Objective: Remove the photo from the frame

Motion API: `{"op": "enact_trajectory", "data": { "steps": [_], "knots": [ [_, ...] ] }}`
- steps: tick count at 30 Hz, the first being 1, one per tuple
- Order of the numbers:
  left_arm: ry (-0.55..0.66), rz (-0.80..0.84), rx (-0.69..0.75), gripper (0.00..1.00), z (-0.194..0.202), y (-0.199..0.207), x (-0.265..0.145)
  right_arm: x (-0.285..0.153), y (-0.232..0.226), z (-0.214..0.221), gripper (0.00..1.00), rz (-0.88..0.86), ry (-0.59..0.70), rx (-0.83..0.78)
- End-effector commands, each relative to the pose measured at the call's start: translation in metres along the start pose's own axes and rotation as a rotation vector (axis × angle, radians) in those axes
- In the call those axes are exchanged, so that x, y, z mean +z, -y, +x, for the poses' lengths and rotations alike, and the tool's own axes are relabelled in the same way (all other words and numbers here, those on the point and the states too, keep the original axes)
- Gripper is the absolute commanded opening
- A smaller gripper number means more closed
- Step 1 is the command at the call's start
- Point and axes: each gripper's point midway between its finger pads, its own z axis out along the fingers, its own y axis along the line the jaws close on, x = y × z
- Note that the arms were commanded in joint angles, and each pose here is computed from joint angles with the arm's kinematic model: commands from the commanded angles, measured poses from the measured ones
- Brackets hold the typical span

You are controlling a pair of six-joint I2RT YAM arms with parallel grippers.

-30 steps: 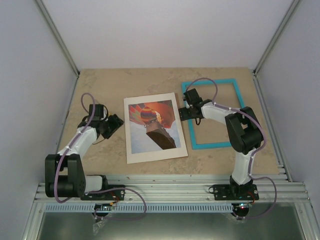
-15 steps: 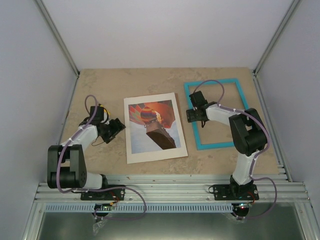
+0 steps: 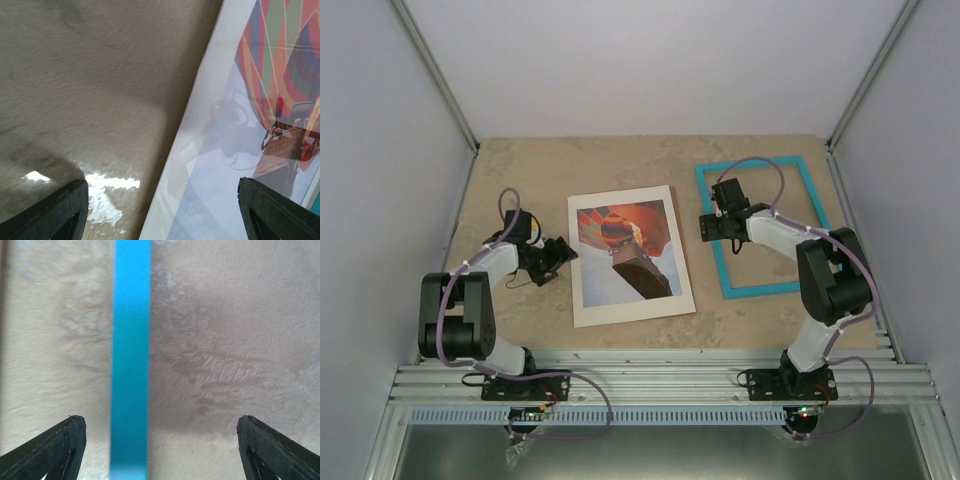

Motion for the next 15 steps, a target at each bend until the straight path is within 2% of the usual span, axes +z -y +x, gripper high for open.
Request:
{"op": "enact_trajectory", "data": {
  "steps": [1, 8, 15],
  "knots": [
    [-0.027, 0.039, 0.040, 0.83, -0.002, 0.012, 0.007, -0.029, -0.022, -0.013, 0.84, -0.134, 0.077, -0.026],
    [-0.084, 0.062, 0.069, 0.79, 0.010, 0.021, 0.020, -0.052, -0.037, -0.014, 0.84, -0.247, 0.135, -0.022],
    [-0.101, 0.077, 0.086, 0.73, 0.013, 0.027, 0.023, -0.055, -0.044, -0.011, 0.84, -0.291, 0.145, -0.024]
  ]
}}
